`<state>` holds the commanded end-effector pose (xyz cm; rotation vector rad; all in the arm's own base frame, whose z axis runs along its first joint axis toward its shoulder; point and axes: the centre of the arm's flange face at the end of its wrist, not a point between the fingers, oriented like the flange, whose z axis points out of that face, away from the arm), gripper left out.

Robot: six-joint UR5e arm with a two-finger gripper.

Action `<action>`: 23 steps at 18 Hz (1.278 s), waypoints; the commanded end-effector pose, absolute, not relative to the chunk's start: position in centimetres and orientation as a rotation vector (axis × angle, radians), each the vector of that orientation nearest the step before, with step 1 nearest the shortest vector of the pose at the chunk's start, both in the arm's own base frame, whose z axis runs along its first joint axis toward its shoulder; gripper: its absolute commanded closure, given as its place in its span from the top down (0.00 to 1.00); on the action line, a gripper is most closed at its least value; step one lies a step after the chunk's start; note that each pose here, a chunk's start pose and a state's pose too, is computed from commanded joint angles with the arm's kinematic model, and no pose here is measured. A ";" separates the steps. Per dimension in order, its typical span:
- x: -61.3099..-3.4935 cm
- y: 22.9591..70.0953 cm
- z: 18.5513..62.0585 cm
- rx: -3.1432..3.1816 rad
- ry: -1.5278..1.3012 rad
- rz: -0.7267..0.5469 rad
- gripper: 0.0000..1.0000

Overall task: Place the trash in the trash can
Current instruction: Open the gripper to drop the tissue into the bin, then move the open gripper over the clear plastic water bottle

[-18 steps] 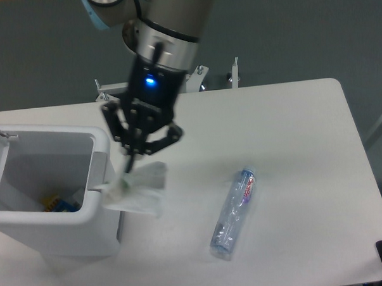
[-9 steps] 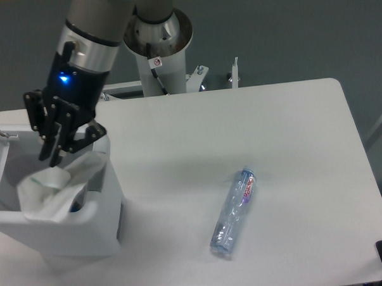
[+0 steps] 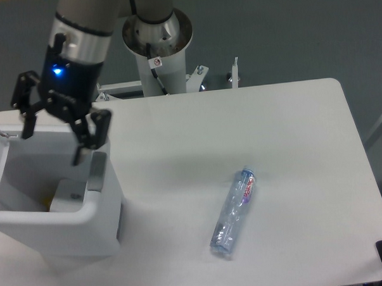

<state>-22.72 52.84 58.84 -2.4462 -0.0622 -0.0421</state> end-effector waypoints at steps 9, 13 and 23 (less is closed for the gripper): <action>-26.7 51.6 60.6 -2.392 -0.110 0.048 1.00; -26.9 51.9 59.8 -2.403 -0.117 0.032 1.00; -35.0 50.6 53.5 -2.483 -0.205 0.025 1.00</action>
